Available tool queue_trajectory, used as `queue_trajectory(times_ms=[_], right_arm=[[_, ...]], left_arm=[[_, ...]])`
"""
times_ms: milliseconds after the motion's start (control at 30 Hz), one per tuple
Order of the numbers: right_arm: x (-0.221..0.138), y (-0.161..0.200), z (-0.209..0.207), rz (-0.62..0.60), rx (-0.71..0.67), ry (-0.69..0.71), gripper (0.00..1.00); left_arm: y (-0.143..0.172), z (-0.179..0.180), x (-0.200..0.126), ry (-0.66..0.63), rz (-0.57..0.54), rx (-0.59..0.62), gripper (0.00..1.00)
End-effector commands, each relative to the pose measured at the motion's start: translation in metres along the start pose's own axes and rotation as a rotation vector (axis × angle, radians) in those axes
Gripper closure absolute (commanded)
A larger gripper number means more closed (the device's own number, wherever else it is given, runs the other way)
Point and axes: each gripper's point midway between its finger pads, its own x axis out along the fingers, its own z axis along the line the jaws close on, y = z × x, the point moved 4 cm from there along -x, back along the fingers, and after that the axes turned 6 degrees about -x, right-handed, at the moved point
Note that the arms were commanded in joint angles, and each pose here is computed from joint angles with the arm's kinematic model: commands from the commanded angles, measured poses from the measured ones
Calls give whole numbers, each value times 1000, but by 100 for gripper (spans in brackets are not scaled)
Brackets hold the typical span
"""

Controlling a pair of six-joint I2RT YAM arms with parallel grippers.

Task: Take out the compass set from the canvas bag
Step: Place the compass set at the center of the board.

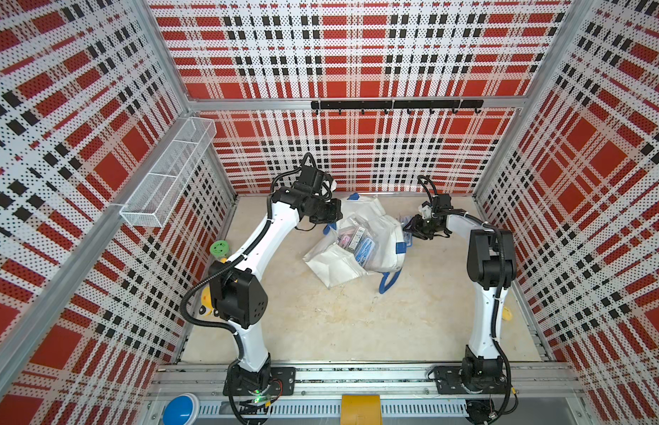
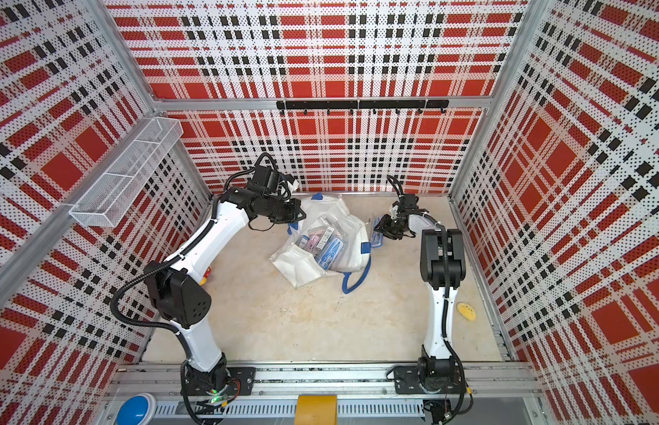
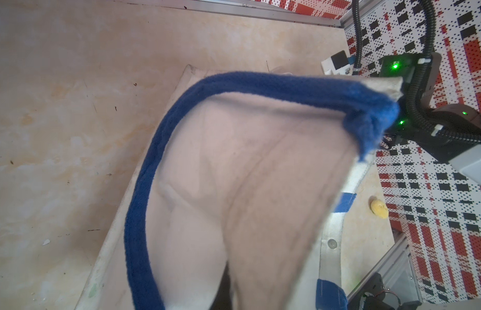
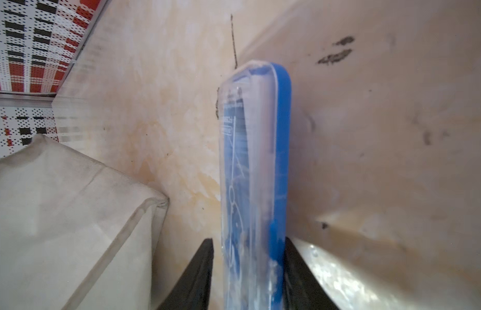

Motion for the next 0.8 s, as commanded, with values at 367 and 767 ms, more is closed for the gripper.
queue_trajectory(times_ms=[367,767], right_arm=[[-97,-2,37,-150,70,89,51],[-167,65,148,-284,-49,-54,56]], left_arm=[[5,-25,-9,51,-23,47,100],[22,-50,0,89,11,84,100]])
